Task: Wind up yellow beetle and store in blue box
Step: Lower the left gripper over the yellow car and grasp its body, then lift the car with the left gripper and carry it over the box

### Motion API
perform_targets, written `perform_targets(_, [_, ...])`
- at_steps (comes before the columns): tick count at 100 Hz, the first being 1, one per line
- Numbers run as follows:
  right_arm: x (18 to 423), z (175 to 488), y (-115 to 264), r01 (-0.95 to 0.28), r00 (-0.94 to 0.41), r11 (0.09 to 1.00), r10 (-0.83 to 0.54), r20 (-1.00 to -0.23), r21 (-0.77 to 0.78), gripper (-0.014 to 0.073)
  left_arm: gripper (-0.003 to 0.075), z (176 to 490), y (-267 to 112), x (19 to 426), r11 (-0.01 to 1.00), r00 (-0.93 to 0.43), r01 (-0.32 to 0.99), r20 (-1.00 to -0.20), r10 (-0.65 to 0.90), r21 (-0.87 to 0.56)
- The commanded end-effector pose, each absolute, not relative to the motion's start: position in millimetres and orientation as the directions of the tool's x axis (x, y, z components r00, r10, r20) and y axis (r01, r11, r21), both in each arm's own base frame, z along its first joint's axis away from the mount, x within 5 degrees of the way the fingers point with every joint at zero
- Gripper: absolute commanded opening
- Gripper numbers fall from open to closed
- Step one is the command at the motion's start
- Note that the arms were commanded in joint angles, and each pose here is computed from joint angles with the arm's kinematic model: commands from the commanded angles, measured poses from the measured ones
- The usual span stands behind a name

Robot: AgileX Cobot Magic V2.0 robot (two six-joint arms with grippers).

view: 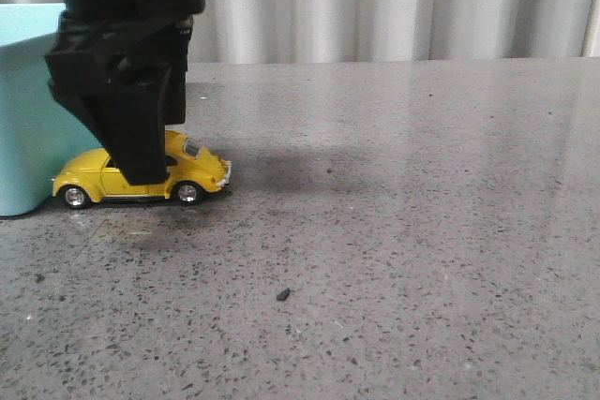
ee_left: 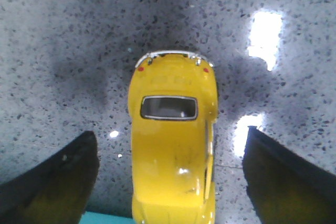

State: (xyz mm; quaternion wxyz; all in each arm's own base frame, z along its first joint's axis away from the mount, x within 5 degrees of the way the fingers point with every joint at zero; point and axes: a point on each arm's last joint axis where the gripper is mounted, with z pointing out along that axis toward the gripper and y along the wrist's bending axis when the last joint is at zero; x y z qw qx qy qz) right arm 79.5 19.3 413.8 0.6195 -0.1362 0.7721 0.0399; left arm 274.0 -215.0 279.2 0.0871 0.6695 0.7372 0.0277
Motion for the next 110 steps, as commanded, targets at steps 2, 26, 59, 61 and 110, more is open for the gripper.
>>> perform_targets(2, [80.4,427.8,19.7,-0.253,-0.099,0.96,-0.151,-0.984,-0.122,-0.0041,0.0525,295.0,-211.4,278.4,0.134,-0.106,0.972,-0.149,0.983,0.193])
perform_targets(26, [80.4,427.6,19.7,-0.253,-0.1,0.96,-0.152,-0.983,-0.122,-0.0041,0.0471,292.8,-202.6,287.4,0.202,-0.171,0.968,-0.196,0.966,0.15])
perform_targets(59, [80.4,427.8,19.7,-0.253,-0.099,0.96,-0.151,-0.984,-0.122,-0.0041,0.0147,293.1,-202.7,287.7,0.228,-0.197,0.967,-0.235,0.952,0.113])
perform_targets(61, [80.4,427.8,19.7,-0.253,-0.099,0.96,-0.151,-0.984,-0.122,-0.0041,0.0135,293.2,-202.8,287.8,0.228,-0.197,0.967,-0.235,0.952,0.113])
perform_targets(110, [80.4,427.9,19.8,-0.254,-0.097,0.96,-0.149,-0.984,-0.12,-0.0041,0.008,401.3,-210.9,288.7,0.283,-0.095,0.913,-0.521,0.848,0.294])
